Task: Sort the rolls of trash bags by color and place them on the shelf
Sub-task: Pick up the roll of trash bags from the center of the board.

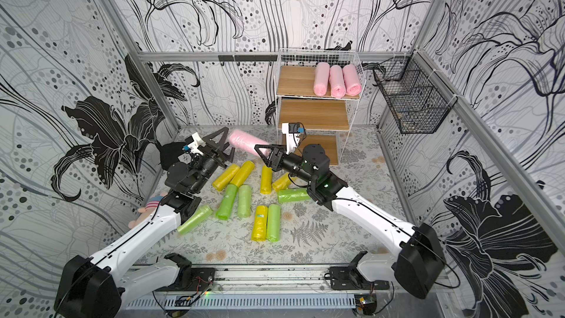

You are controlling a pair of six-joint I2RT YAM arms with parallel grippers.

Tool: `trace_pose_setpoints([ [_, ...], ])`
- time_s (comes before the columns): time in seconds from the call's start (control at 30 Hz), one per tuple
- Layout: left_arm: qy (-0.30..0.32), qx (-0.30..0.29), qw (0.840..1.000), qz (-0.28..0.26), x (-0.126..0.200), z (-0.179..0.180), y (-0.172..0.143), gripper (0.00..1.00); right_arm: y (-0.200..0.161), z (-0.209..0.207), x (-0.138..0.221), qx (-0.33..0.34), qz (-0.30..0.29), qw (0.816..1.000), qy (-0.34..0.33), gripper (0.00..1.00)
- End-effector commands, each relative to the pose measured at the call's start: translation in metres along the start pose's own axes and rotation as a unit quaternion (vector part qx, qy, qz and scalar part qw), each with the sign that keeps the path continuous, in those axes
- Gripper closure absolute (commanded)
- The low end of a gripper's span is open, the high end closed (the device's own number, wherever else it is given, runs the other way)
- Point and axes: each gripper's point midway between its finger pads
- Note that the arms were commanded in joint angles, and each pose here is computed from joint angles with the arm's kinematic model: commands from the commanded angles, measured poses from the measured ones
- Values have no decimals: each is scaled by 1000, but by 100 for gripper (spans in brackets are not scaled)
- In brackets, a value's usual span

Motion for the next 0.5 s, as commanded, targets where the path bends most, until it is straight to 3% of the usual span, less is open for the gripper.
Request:
trace_pose_setpoints([
  [0.0, 31, -93, 995, 0, 5, -9, 10, 23, 54, 36, 32, 96, -80, 992, -25, 66],
  [0.23, 131, -253, 957, 51, 13, 2, 8, 23, 122, 59, 73, 216, -161, 953, -139, 68],
  [0.47, 165, -314, 929, 108, 13, 8, -1, 23, 187, 48, 68, 315, -230, 874, -290, 68],
])
Point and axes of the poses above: each gripper's point midway between its finger pads, its own x axis back along the fingers, its own z axis along the line the jaws close on, y = z × x, and after that the axes turned 9 degrees about -x, right-handed
